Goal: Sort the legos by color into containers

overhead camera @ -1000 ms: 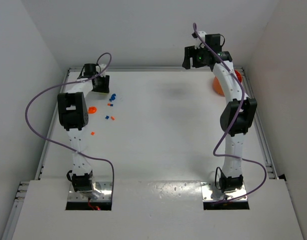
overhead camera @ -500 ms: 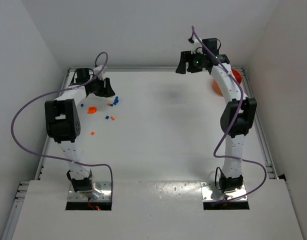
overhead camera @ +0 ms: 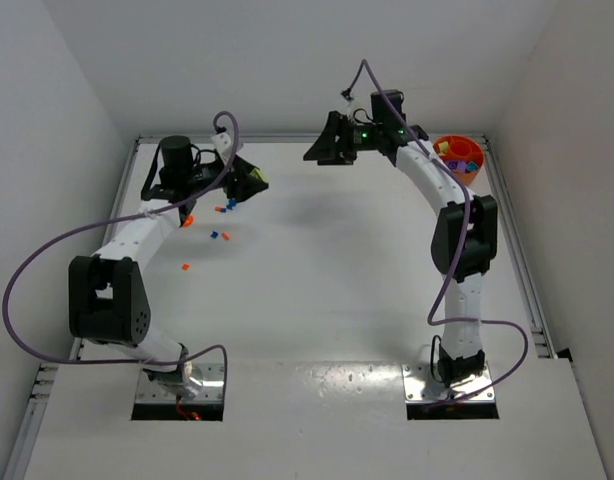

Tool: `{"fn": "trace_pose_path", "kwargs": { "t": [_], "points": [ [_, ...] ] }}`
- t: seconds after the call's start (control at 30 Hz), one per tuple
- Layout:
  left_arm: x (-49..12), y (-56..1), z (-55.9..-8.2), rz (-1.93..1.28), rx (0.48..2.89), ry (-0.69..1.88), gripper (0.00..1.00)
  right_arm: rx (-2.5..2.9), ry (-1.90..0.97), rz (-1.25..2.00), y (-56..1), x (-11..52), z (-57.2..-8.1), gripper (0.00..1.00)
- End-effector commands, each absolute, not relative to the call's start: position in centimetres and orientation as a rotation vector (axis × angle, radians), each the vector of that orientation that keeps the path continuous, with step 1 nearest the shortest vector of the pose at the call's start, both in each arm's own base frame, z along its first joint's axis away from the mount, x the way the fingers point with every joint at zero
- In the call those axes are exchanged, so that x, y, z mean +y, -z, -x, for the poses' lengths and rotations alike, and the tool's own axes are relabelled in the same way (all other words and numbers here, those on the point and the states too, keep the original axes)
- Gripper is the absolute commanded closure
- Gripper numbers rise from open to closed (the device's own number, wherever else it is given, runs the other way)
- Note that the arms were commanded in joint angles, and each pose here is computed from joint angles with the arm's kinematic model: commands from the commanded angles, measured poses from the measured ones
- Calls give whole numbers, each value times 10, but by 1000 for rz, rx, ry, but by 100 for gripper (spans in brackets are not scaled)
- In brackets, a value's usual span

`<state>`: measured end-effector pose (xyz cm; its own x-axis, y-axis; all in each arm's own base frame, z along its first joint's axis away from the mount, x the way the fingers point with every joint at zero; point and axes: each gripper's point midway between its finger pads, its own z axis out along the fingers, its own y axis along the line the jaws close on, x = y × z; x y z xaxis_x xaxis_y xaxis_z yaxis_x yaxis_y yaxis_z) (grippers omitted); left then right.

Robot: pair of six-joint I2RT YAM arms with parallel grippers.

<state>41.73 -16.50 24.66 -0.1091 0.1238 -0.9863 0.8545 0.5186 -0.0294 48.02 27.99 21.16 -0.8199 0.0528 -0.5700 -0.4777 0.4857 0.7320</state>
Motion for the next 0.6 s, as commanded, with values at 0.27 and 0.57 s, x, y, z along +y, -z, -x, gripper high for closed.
{"fn": "trace_pose_path", "kwargs": {
  "t": [0.27, 0.57],
  "points": [
    [-203, -291, -372, -1090, 1303, 767, 62, 2032, -1710, 526, -276, 321, -429, 22],
    [-218, -300, -362, -1101, 1279, 808, 63, 1989, -1801, 646, -287, 343, -406, 18]
  ]
}}
